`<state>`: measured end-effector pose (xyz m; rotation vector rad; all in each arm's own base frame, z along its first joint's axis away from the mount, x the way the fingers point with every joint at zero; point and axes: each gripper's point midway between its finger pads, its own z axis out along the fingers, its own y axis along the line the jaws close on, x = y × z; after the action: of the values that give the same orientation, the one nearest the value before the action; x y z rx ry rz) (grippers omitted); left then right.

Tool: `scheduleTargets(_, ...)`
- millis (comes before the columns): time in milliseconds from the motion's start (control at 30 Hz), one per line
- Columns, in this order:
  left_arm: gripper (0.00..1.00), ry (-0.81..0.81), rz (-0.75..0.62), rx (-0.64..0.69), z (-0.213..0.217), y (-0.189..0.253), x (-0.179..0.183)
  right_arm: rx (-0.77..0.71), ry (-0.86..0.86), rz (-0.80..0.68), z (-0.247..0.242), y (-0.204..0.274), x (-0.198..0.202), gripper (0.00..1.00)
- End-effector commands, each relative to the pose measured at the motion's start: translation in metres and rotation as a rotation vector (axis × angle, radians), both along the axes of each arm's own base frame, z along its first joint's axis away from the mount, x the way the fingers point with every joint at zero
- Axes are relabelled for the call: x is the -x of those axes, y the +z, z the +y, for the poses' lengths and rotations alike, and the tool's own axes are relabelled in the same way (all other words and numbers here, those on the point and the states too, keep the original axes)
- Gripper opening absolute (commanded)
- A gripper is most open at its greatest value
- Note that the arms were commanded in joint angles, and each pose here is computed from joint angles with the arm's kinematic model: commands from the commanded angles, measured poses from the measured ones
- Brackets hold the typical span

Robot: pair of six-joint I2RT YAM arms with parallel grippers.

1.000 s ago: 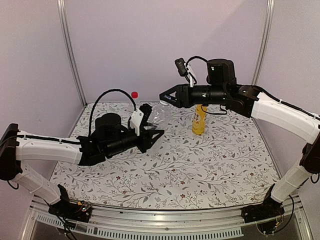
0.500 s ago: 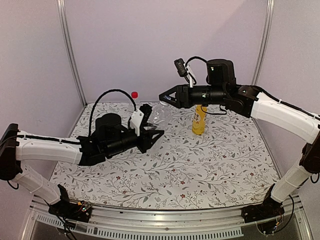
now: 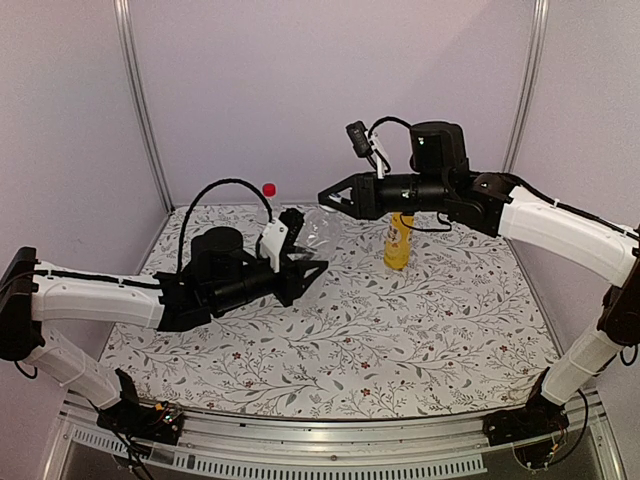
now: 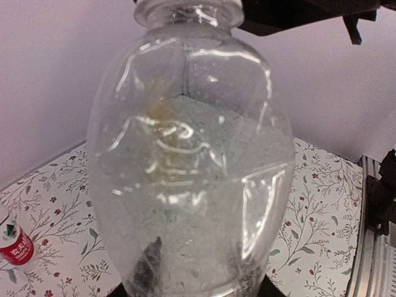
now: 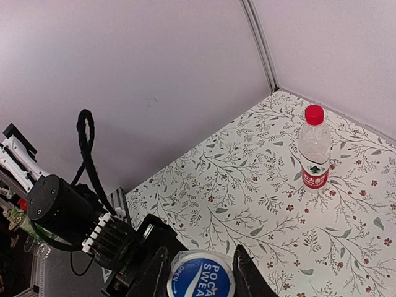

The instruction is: Unscrew the bottle caps

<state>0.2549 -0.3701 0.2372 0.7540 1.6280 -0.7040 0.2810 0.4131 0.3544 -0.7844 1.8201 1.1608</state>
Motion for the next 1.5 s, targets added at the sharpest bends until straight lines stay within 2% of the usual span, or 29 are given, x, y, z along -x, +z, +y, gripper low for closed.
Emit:
scheduleTargets(0, 0.36, -0.011, -0.019, 0.026, -0.003, 0.013, 0.004, -0.02, 0.035, -0.021, 0.005, 0.003, 0.007, 0.24)
scheduleTargets(133, 0.36, -0.143, -0.025, 0.05, -0.009, 0.016, 0.025, -0.049, 0.188, -0.114, 0.007, 0.012, 0.029, 0.21)
scheduleTargets(267, 0.38, -0.454, -0.028, 0.087, -0.018, 0.018, 0.073, -0.083, 0.524, -0.292, 0.003, 0.014, 0.079, 0.23)
scheduleTargets(400, 0.38, -0.69, 0.013, 0.102, -0.02, 0.014, 0.108, -0.1, 0.724, -0.319, -0.002, 0.009, 0.104, 0.25)
scheduleTargets(467, 0.38, -0.752, 0.041, 0.113, -0.02, 0.014, 0.115, -0.094, 0.784, -0.294, -0.001, 0.005, 0.108, 0.28)
scheduleTargets(533, 0.36, -0.767, 0.051, 0.117, -0.02, 0.012, 0.116, -0.083, 0.814, -0.287, 0.0, 0.0, 0.108, 0.39)
scheduleTargets(900, 0.35, -0.629, 0.033, 0.109, -0.018, 0.007, 0.086, -0.031, 0.708, -0.293, -0.002, -0.003, 0.097, 0.69)
scheduleTargets(1133, 0.35, -0.577, 0.032, 0.113, -0.016, 0.006, 0.077, -0.008, 0.582, -0.315, -0.009, 0.01, 0.087, 0.74)
scheduleTargets(1267, 0.35, -0.469, 0.033, 0.114, -0.013, 0.006, 0.06, -0.007, 0.408, -0.311, -0.017, 0.023, 0.064, 0.77)
scheduleTargets(1467, 0.35, -0.27, 0.016, 0.099, -0.01, 0.008, 0.036, -0.044, 0.07, -0.177, -0.031, 0.043, 0.021, 0.79)
